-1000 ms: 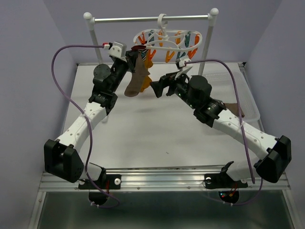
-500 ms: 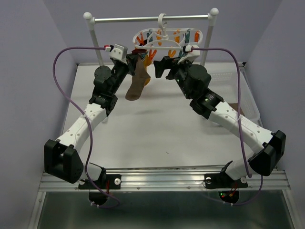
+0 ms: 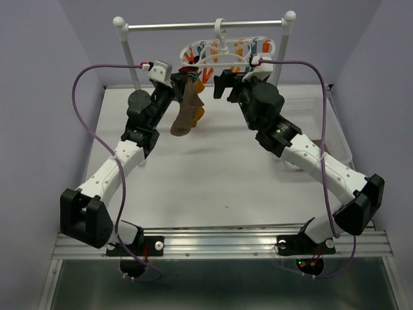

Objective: Clip the socks to the hanger
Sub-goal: Open the clamp at the hanger.

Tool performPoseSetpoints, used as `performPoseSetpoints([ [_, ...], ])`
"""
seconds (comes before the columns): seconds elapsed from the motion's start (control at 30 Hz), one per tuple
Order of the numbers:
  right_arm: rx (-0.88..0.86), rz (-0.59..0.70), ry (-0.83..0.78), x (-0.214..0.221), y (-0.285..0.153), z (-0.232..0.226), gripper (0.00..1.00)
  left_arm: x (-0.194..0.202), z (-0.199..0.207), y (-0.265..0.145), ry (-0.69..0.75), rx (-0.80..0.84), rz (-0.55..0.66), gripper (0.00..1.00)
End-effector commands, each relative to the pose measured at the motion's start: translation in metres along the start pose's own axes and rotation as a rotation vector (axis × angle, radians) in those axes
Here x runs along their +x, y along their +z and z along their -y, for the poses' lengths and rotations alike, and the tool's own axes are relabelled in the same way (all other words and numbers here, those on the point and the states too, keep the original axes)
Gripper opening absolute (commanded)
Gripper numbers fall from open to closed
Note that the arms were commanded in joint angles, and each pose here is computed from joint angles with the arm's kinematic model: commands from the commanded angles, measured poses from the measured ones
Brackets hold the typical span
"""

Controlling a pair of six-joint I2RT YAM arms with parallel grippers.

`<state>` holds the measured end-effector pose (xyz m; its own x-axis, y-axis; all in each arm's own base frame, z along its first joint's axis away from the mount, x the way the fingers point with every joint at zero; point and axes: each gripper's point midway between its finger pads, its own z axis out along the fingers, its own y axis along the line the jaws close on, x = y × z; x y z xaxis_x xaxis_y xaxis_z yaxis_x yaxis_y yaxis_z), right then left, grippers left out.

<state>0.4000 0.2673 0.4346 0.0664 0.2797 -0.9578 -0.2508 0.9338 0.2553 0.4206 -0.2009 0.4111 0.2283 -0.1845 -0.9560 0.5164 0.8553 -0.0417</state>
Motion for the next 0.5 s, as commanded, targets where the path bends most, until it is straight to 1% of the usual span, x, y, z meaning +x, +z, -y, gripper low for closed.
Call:
performPoseSetpoints([
  [0.0, 0.013, 0.045, 0.019, -0.022, 0.007, 0.001, 1.0, -0.029, 0.006, -0.004, 0.007, 0.016, 0.096, 0.0],
  [0.27, 0.019, 0.052, 0.043, -0.028, 0.022, 0.012, 1.0, -0.026, 0.005, -0.008, -0.008, 0.007, 0.103, 0.0],
  [0.43, -0.006, 0.043, 0.076, -0.025, 0.032, 0.015, 0.98, -0.023, 0.003, -0.008, 0.002, -0.002, 0.101, 0.0],
  [0.47, 0.005, 0.049, 0.076, -0.028, 0.036, 0.024, 0.97, -0.022, 0.002, -0.008, 0.003, -0.006, 0.1, 0.0],
])
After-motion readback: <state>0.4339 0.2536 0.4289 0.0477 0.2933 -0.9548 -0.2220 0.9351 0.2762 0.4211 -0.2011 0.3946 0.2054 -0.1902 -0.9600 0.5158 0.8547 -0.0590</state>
